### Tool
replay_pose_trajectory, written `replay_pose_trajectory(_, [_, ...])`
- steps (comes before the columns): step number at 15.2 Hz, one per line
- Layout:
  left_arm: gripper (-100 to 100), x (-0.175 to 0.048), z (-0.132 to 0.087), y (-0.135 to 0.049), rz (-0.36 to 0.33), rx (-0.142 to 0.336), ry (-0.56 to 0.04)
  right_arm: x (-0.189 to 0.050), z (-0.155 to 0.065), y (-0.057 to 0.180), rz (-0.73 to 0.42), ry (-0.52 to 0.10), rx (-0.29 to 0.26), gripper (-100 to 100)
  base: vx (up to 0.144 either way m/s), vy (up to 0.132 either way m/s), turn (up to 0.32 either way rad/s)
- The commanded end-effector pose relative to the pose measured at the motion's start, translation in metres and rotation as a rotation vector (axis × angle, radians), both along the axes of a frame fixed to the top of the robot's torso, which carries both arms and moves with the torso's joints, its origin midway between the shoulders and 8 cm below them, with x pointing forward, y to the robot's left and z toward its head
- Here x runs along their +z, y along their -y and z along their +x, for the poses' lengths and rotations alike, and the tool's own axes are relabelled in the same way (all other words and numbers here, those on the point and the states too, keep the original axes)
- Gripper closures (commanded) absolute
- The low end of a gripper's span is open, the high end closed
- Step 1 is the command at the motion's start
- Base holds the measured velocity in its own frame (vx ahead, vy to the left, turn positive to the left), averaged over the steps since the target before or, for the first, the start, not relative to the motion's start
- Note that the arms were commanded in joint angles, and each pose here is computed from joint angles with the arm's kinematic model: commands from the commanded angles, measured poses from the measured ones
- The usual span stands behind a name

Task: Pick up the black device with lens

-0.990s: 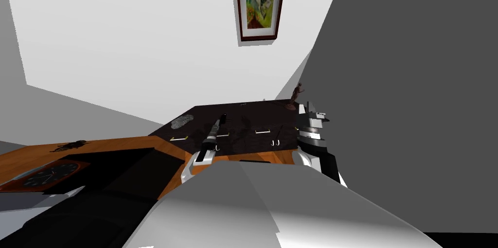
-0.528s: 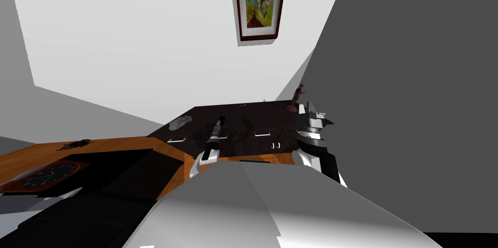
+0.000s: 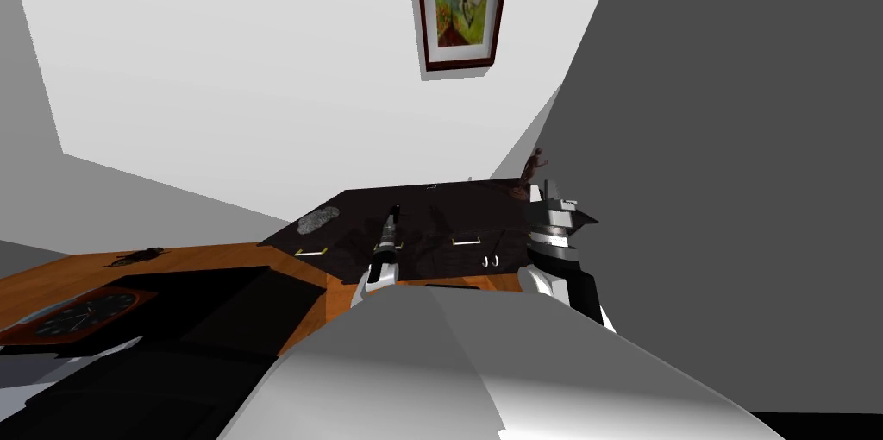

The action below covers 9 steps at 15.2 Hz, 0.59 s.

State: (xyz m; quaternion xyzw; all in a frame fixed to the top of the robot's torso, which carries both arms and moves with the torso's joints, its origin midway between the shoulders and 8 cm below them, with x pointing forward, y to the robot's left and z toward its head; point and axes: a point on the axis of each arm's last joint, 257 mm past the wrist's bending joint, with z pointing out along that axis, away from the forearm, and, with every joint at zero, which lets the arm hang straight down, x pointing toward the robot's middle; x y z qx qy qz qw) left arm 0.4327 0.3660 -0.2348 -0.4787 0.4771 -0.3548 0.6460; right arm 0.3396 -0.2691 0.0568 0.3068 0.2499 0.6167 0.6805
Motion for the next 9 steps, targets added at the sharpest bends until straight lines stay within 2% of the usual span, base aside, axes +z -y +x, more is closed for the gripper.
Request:
replay_pose_trajectory(1, [-100, 0.0103, 0.0015, -0.0024, 0.002, 0.005, 0.009, 0.0, 0.0, 0.0, 0.0, 0.0, 0.0, 0, 0.038, 0.017, -0.022])
replay_pose_trajectory(3, [-100, 0.0084, 0.0012, -0.0023, 0.002, 0.004, 0.009, 0.0, 0.0, 0.0, 0.0, 0.0, 0.0, 0, 0.054, 0.029, -0.026])
replay_pose_trajectory(4, [100, 0.0092, 0.0013, -0.0025, 0.002, 0.005, 0.009, 0.0, 0.0, 0.0, 0.0, 0.0, 0.0, 0, 0.013, 0.008, -0.003])
replay_pose_trajectory(9, [100, 0.008, 0.001, -0.0028, 0.002, 0.005, 0.006, 0.0, 0.0, 0.0, 0.0, 0.0, 0.0, 0, 0.001, 0.001, 0.001])
